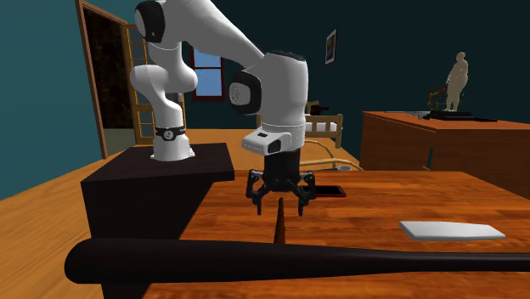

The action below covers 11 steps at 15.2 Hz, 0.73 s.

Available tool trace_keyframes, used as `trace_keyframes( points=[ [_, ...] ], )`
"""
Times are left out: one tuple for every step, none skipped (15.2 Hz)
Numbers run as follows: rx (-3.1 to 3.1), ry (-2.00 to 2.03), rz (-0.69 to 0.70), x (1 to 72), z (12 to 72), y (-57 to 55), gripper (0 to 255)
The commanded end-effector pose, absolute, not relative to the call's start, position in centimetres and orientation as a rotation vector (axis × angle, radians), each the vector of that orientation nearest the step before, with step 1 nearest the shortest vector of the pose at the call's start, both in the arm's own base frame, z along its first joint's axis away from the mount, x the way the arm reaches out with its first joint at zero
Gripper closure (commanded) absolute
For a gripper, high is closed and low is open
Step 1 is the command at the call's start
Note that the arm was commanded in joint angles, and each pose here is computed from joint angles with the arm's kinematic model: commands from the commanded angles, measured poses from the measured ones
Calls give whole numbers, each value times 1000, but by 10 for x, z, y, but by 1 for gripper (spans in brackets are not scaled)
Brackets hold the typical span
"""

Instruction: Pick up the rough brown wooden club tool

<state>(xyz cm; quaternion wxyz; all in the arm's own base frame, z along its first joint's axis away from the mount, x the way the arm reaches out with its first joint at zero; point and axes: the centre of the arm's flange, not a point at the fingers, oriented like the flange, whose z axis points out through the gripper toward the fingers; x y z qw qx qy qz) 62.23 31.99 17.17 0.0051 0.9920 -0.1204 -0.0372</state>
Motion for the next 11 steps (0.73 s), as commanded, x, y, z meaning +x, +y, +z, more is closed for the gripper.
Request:
trace_keyframes(
  points=[
    [3106,-378,-115,625,161,321,0],
    [3106,-378,-115,625,156,321,0],
    [3106,-378,-115,625,150,321,0],
    [3106,-378,-115,624,145,321,0],
    [3106,-378,-115,624,142,321,0],
    [3106,-378,-115,624,142,321,0],
    [3106,-378,-115,625,143,320,255],
    [3106,-378,-115,625,143,320,255],
    [3106,-378,-115,625,143,320,255],
    [3106,-378,-115,625,143,320,255],
    [3106,-378,-115,625,143,320,255]
  ],
)
